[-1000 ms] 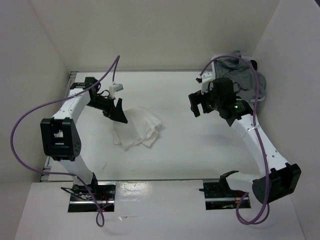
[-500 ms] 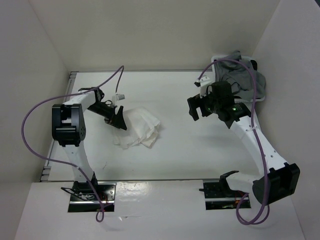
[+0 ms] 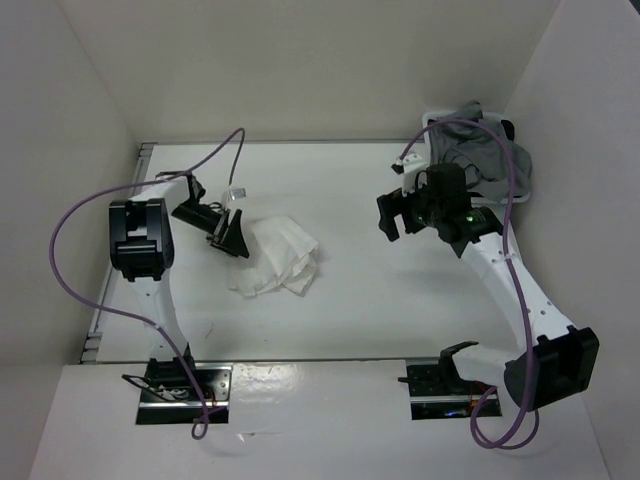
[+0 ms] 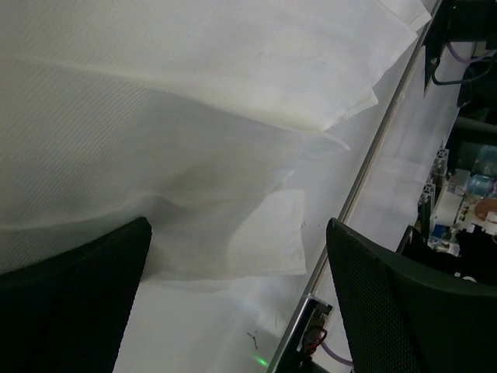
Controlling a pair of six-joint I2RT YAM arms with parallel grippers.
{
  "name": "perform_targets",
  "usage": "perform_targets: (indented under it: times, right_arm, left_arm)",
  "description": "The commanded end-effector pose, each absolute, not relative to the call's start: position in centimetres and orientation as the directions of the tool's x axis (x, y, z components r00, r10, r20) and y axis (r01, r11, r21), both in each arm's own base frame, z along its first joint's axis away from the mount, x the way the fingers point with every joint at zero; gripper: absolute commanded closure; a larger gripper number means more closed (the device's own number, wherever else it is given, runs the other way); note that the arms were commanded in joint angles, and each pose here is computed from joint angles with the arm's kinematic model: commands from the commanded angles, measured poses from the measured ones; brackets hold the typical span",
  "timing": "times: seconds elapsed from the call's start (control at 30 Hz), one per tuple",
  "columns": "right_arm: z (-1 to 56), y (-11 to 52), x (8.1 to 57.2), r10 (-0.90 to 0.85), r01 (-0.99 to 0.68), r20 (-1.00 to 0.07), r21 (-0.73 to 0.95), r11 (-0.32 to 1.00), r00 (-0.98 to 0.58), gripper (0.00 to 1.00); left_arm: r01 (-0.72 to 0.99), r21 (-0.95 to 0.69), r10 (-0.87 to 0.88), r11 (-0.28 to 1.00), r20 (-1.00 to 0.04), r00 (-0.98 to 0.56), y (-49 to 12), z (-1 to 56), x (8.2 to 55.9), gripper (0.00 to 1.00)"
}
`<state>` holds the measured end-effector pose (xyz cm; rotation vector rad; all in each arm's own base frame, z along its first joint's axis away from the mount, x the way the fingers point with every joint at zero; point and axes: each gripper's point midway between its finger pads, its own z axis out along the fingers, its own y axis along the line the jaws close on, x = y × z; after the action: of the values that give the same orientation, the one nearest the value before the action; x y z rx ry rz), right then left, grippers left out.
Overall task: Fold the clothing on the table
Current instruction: Fold the skirt
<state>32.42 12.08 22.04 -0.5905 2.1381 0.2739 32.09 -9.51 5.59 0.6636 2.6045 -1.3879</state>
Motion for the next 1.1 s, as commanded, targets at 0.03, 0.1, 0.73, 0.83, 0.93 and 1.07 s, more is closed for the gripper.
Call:
perform_targets:
  times: [0.03, 0.1, 0.73, 0.83, 0.93, 1.07]
  right_arm:
    - [23.7, 12.3, 32.5, -0.294, -0.520, -0.851, -0.030, 0.853, -0.434, 0.02]
    - [24.0, 11.9, 32.5, -0.286, -0.511, -0.858, -0.033, 0.859, -0.426, 0.02]
    - [24.5, 2.7, 31.2, -0.095, -0.152, -0.875, -0.024, 0.988, -0.475, 0.02]
    - [25.9, 0.6, 29.9, -0.053, -0.094, -0.901, -0.014, 0.995, -0.430, 0.02]
    - [27.4, -1.0, 28.7, -0.029, -0.045, -0.927, -0.013, 0.999, -0.374, 0.02]
    - [28.0, -1.9, 28.2, -0.024, -0.003, -0.937, -0.025, 1.000, -0.348, 0.02]
  left_arm:
    - [0.628, -0.586, 0.338, 0.512, -0.535, -0.775, -7.7, 15.3, 33.8, 0.01]
    - [0.665, -0.451, 0.330, 0.595, -0.617, -0.714, -7.0, 21.1, 34.2, 0.01]
    - [-0.021, -0.183, -0.148, 0.983, -0.717, -0.681, 6.5, 19.5, 29.0, 0.01]
    - [-0.058, -0.186, -0.178, 0.981, -0.732, -0.658, 8.2, 20.3, 28.0, 0.01]
    - [-0.059, -0.183, -0.179, 0.981, -0.753, -0.633, 8.4, 21.1, 27.2, 0.01]
    - [-0.082, -0.125, -0.149, 0.989, -0.805, -0.574, 8.8, 23.0, 26.5, 0.01]
